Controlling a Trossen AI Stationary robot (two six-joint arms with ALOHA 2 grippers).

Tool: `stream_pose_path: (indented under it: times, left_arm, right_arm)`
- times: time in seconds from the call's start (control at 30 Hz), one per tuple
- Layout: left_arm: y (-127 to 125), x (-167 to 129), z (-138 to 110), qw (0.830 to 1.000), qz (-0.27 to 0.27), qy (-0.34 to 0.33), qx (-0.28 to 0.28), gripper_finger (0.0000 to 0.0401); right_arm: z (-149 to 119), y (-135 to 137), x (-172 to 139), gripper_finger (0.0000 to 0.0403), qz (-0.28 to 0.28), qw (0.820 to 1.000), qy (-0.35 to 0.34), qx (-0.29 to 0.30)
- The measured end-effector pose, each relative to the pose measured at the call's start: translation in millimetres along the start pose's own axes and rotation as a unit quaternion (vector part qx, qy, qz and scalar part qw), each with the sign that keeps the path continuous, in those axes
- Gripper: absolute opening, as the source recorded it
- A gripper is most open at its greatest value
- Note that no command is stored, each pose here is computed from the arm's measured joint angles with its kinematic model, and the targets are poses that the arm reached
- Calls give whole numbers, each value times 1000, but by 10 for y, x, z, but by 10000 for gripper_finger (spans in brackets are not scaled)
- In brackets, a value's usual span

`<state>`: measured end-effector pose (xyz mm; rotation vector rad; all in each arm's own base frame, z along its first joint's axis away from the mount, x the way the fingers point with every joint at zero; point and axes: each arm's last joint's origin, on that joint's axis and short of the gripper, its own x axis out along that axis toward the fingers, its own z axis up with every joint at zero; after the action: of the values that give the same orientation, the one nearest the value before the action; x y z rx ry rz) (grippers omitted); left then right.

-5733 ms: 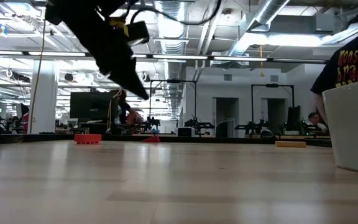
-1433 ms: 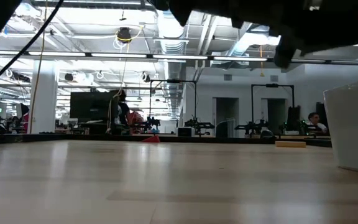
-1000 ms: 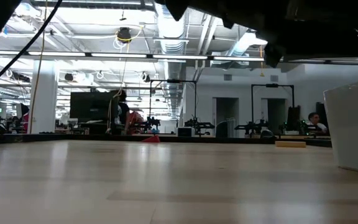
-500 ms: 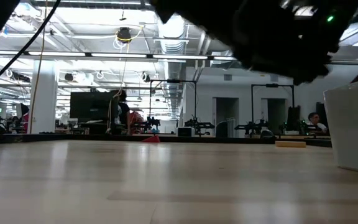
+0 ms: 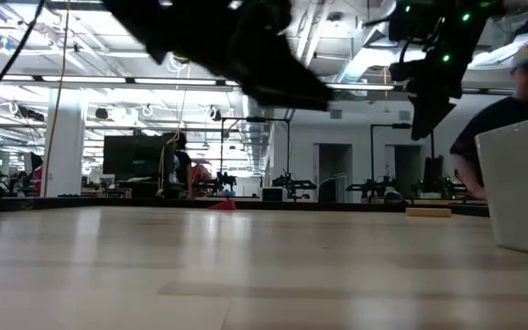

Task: Sort blocks by size
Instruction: Put the large light brown wooden block into the gray bin

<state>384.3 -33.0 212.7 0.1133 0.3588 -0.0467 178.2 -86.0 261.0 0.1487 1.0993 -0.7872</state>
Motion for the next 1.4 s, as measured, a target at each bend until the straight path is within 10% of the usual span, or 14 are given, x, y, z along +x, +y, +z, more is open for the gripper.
stream_pose_path:
  times: [0.57,1.4]
  left_arm:
    - [567,-632,-428,993,99,3,-60,212]
    - [681,-649,-471,993,115,20,-35,212]
  right_arm:
    - [39,-513,1213,255,49,975,216,-19]
    - [554,-450,1619,255,95,912,381,-117]
